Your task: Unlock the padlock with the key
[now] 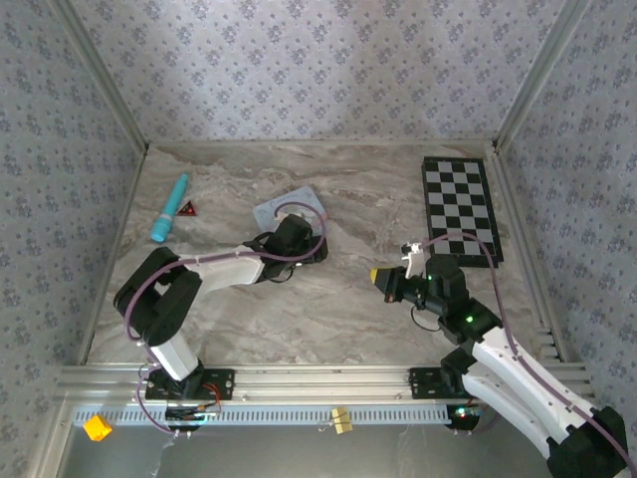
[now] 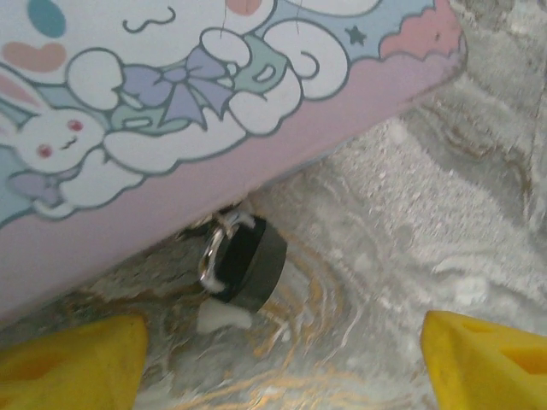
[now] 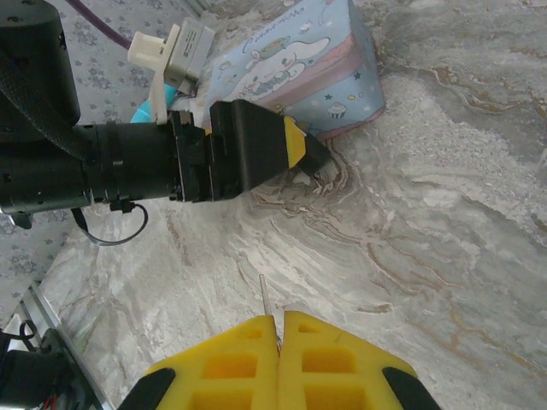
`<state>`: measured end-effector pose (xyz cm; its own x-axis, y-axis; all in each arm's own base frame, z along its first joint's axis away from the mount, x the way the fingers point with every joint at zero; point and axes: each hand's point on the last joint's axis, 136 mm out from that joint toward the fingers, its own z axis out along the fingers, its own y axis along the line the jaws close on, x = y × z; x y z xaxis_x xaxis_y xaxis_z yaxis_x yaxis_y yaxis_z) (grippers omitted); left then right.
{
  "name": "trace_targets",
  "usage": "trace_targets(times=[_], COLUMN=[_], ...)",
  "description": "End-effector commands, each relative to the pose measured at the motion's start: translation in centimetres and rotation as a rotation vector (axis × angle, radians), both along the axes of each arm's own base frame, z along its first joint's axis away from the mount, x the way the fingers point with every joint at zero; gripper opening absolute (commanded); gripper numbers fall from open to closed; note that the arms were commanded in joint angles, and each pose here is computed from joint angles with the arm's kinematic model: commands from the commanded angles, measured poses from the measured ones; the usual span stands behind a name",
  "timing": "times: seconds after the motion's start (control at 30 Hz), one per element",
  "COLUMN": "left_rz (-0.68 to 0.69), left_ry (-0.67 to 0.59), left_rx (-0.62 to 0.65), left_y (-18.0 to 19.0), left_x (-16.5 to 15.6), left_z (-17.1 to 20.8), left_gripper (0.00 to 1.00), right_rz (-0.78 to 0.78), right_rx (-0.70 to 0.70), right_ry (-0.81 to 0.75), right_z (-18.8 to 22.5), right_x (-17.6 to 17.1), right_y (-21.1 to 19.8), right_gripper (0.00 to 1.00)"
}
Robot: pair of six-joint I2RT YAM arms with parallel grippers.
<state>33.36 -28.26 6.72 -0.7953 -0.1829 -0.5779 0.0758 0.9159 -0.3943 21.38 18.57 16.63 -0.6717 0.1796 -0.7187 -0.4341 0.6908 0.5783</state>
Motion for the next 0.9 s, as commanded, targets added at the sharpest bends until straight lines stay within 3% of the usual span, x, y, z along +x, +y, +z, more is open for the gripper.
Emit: trace_targets(times=[0.0,0.13,0.47,0.87], left_rz=[0.055,0.124,0.240,0.285], left_ry=[0.000,0.001,0.026,-0.050], left_rx=[-0.083,-0.076,-0.075,-0.070], left_y=[-0.7,0.0,2.0,5.4], left_x=[0.8,1.4,3.0,4.5], left_z=[-1.1,-2.3,-4.8,-3.6], left_gripper=[0.79,0.72,0.66,0.51], right_rz=[-0.007,0.010,0.019,0.031], right_rx=[0.011,-0.001,0.014,0.026], right_ry=[-0.005,-0.006,-0.004,-0.012], right_z=[0.1,0.3,0.2,0.7], right_x=[0.0,-0.3,-0.5,-0.6], right_y=[0.0,0.1,0.2,0.4], right_gripper=[0.00,0.00,0.00,0.00])
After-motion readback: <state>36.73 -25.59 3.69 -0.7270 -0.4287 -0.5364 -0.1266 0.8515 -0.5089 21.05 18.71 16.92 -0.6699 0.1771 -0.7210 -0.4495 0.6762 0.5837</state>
